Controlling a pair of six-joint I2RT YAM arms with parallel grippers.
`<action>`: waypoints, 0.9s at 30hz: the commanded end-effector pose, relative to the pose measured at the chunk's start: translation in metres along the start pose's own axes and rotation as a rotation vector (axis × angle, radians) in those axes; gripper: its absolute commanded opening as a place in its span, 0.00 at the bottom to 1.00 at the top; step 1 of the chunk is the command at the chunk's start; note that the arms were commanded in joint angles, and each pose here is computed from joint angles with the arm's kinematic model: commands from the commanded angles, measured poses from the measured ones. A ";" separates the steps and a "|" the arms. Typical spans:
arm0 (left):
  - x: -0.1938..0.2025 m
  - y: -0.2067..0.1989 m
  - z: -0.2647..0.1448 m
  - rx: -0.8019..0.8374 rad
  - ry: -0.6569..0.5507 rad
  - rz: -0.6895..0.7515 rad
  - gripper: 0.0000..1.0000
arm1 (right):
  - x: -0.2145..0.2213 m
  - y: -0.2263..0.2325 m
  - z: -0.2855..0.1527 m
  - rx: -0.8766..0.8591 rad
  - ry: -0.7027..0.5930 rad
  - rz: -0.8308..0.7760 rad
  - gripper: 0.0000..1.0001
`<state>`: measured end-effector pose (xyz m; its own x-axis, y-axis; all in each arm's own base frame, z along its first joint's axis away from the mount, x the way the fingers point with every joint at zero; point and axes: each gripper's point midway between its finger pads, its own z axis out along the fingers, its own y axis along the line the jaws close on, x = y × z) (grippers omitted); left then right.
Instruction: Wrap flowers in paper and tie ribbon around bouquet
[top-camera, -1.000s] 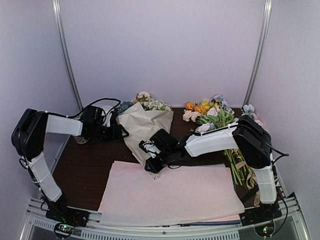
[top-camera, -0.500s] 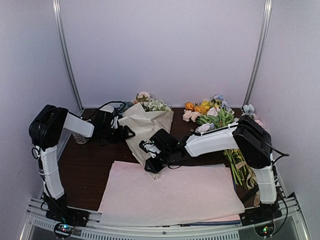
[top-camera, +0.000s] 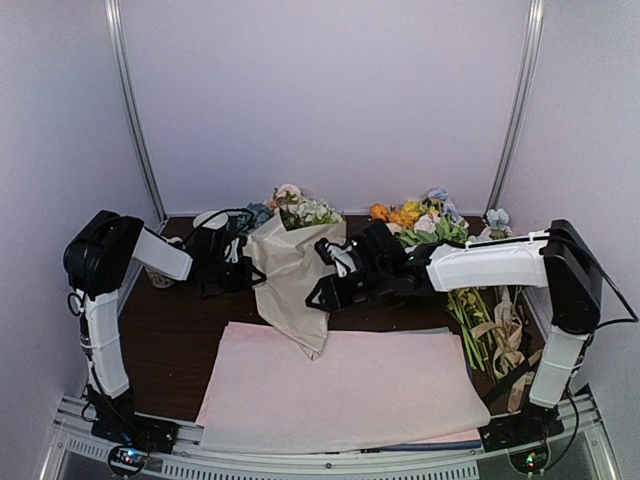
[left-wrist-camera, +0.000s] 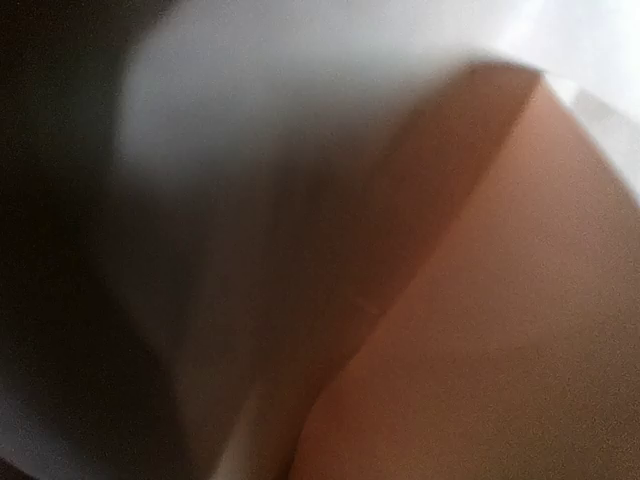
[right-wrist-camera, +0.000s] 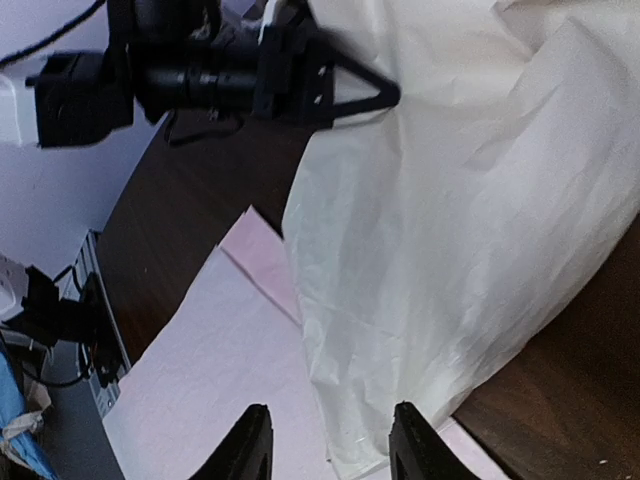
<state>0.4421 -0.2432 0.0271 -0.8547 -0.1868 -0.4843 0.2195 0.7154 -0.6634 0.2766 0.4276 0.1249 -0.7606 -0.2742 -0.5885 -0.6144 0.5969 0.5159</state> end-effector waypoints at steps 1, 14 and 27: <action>0.006 -0.004 0.001 0.027 0.007 0.021 0.02 | -0.024 -0.060 -0.014 0.139 -0.092 0.174 0.43; 0.009 -0.012 -0.003 0.028 0.024 0.066 0.00 | 0.000 -0.087 0.043 0.120 0.042 0.276 0.49; 0.018 -0.066 -0.018 0.100 0.033 0.213 0.00 | 0.037 -0.055 0.013 -0.006 0.084 0.307 0.00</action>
<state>0.4182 -0.2678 0.0467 -0.8346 -0.0673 -0.5468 0.3456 0.7089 -0.6148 0.3089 0.3916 0.0436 -0.9277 -0.1257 -0.3516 -0.3307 0.7137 0.6174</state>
